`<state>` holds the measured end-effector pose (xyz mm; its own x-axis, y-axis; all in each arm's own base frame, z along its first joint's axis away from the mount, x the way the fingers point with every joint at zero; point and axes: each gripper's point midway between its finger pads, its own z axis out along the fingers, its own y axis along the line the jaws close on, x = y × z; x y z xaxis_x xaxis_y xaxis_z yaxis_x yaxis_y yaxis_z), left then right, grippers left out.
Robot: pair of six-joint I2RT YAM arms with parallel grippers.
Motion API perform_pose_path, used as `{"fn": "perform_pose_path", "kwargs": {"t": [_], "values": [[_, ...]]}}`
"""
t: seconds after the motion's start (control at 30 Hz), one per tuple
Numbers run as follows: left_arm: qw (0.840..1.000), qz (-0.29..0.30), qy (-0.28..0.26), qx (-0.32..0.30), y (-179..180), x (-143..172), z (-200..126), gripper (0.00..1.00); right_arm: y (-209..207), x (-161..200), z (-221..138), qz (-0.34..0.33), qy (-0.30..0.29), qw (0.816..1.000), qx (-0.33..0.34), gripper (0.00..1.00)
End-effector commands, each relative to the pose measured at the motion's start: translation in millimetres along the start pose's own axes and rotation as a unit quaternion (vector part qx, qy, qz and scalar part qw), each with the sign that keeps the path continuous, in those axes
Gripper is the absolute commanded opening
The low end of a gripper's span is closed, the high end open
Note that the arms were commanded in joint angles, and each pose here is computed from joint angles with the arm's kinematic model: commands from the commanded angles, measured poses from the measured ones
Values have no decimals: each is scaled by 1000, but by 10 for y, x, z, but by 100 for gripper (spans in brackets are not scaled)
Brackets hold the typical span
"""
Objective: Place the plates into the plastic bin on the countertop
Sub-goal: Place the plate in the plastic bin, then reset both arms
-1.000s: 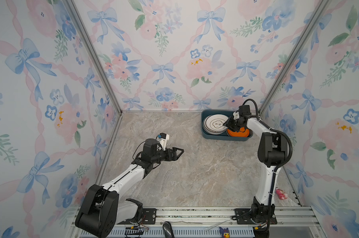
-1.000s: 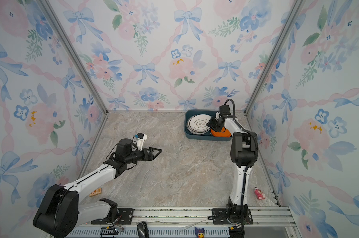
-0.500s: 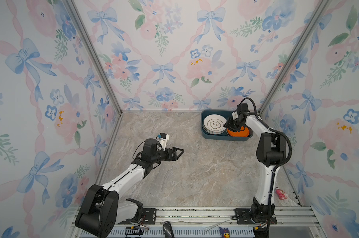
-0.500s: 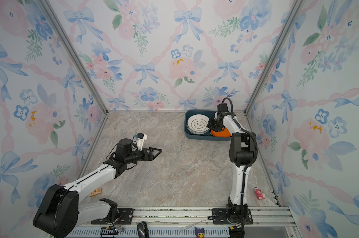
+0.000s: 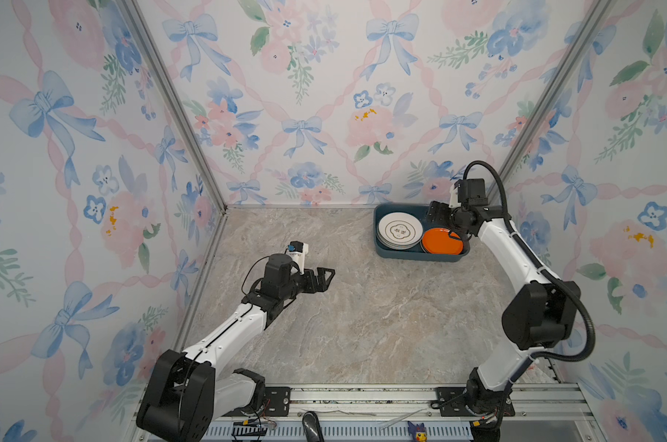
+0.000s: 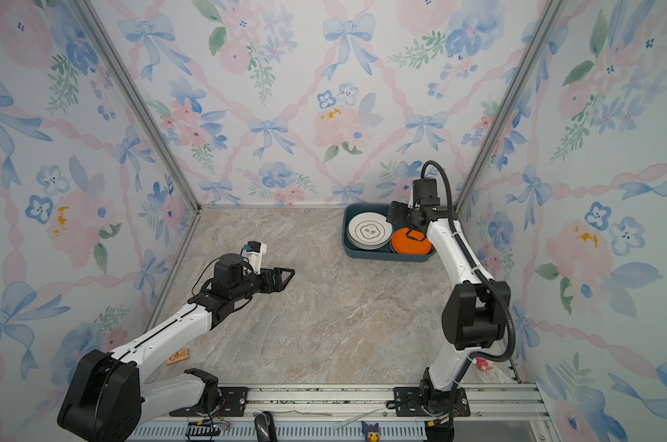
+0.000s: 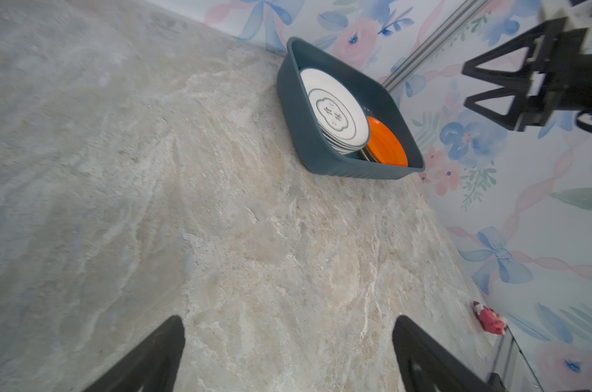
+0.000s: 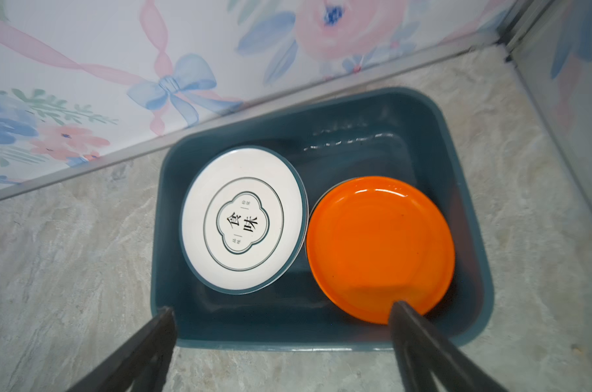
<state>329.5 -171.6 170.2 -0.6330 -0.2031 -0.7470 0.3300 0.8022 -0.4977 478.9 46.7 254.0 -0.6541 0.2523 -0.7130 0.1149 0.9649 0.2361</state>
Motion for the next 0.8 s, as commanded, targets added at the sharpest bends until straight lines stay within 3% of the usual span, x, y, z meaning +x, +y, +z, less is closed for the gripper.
{"fn": "perform_pose_path", "kwargs": {"t": [0.0,0.13,0.23,0.3,0.47,0.6,0.77], "values": [[991,41,-78,-102,268,-328,-203,98,-212,138,-213,-22,-41,998,49,97],[956,73,-151,-241,702,-519,-536,98,-530,461,-381,-31,-70,992,98,97],[924,131,-183,-311,943,-519,-725,98,-802,787,-284,-38,-51,988,138,97],[911,142,-196,-333,1102,-472,-797,98,-894,995,-146,-71,-40,986,147,97],[908,134,-207,-338,1468,-328,-799,98,-1097,1323,95,-68,-60,983,159,97],[890,141,-256,-351,1652,-322,-898,98,-1211,1421,218,-52,-116,981,145,97],[901,167,-216,-338,1766,-274,-591,98,-1240,1376,165,-57,-181,973,127,97]]}}
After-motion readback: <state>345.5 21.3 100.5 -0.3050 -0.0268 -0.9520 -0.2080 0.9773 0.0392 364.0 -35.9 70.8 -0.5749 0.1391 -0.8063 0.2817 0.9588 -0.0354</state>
